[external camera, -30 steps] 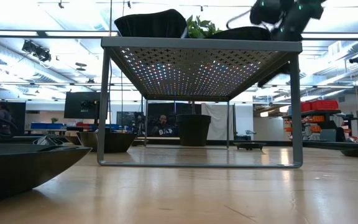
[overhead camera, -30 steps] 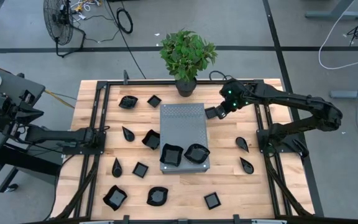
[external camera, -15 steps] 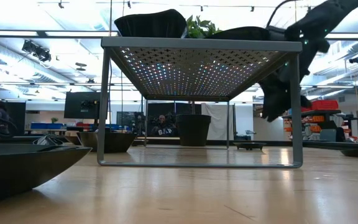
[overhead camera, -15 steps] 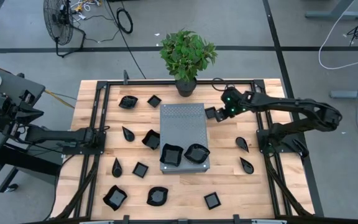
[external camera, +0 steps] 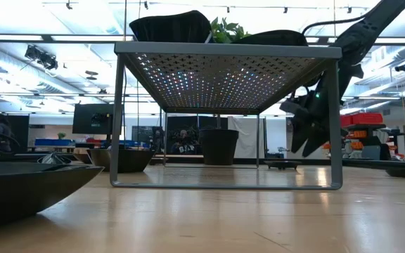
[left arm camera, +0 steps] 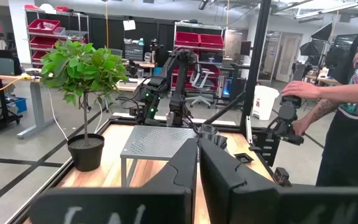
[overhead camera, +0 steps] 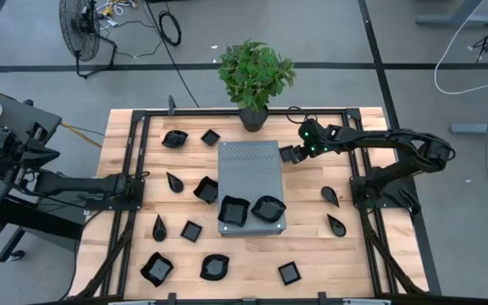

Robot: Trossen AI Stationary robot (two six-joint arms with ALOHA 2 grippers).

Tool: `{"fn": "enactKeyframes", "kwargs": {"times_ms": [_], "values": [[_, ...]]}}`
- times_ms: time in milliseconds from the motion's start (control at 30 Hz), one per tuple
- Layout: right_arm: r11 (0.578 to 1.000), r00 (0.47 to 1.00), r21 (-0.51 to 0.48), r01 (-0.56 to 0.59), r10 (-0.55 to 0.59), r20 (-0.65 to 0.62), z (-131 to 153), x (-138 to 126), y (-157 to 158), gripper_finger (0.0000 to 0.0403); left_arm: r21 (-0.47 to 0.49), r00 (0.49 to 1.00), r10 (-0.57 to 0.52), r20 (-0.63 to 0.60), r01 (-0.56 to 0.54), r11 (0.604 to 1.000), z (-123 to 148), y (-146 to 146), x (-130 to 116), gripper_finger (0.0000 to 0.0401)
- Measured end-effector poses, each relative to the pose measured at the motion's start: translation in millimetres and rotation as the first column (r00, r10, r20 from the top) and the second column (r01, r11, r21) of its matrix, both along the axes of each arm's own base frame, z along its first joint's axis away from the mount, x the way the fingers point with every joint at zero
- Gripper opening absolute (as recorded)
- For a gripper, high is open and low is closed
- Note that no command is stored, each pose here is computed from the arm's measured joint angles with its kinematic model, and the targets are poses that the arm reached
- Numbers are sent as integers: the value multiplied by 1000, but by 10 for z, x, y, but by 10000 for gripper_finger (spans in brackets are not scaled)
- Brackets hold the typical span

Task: Pick & Place Mini shaped plates
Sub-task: Put the black bowl on the shelf

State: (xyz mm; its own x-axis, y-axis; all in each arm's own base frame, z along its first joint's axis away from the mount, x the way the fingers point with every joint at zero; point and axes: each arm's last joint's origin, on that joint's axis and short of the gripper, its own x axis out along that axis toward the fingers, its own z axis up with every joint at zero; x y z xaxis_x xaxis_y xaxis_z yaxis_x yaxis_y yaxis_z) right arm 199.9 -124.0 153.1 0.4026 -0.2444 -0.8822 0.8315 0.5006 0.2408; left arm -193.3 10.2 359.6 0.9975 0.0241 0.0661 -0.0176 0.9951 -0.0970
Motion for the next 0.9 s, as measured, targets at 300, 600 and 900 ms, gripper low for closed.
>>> {"fn": "enactKeyframes", "kwargs": {"times_ms": [300, 600, 900], "values": [[1000, 999, -27, -9, 10, 32, -93, 98, -66, 182, 0, 1000, 0, 0, 0, 1000, 0, 0, 0, 23], [1000, 1000, -3, -7, 7, -31, -257, 122, -85, 173, 1, 1000, 0, 1, 0, 1000, 0, 0, -1, 23], [1000, 1000, -3, 4, -4, -23, -260, 129, -90, 156, 0, 1000, 0, 0, 0, 1000, -1, 0, -1, 23]]}}
